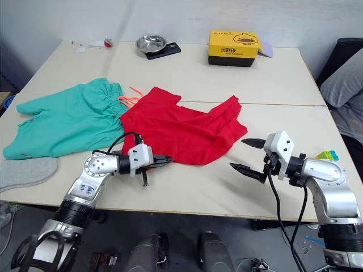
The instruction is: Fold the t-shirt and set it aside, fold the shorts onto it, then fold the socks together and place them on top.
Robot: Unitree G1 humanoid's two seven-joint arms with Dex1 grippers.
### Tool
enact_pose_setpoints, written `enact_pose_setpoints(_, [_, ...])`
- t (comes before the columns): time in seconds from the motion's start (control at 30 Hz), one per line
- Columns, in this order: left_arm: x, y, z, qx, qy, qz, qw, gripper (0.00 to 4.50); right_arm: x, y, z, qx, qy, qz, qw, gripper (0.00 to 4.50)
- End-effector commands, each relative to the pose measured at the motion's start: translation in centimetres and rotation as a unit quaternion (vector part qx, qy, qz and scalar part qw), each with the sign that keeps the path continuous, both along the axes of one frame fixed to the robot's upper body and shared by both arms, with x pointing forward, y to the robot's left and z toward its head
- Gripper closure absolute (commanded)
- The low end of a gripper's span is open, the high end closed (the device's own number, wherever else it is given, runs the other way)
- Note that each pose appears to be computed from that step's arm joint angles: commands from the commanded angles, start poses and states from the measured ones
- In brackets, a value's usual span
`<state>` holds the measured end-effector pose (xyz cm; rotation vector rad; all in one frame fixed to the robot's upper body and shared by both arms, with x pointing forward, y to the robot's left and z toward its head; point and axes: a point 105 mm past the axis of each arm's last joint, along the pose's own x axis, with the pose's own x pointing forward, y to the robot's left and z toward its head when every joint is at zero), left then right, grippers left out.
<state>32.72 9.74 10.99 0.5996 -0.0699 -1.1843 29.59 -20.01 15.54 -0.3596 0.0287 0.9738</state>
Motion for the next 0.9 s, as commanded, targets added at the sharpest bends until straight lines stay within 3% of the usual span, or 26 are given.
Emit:
enact_pose_setpoints(0.03, [-0.5,0.2,1.7,-0.049,0.001,-0.008,0.999,4.49,0.0,-0.3,1.4,0.006,-0.024,-0.005,1.000,0.00])
enact_pose_setpoints(0.1, [-2.0,0.2,2.8,-0.100,0.027,-0.044,0.994,4.49,0.0,-0.1,1.7,0.007,-0.026,-0.004,1.000,0.00])
enact_pose_setpoints(0.17, [-3.5,0.9,3.3,-0.114,0.041,-0.069,0.990,4.49,0.0,0.1,2.1,0.007,-0.028,-0.003,1.000,0.00])
enact_pose_setpoints(0.53, [-8.5,6.2,1.4,-0.063,0.103,-0.026,0.992,4.49,1.2,0.1,4.7,0.040,0.003,0.001,0.999,0.00])
enact_pose_setpoints(0.67, [-9.3,6.7,1.0,-0.075,0.111,0.003,0.991,4.49,1.6,1.0,4.7,0.028,0.033,0.014,0.999,0.00])
enact_pose_setpoints(0.9, [-9.5,7.1,-0.4,-0.049,0.080,0.033,0.995,4.49,1.6,1.8,3.6,-0.014,0.027,0.060,0.998,0.00])
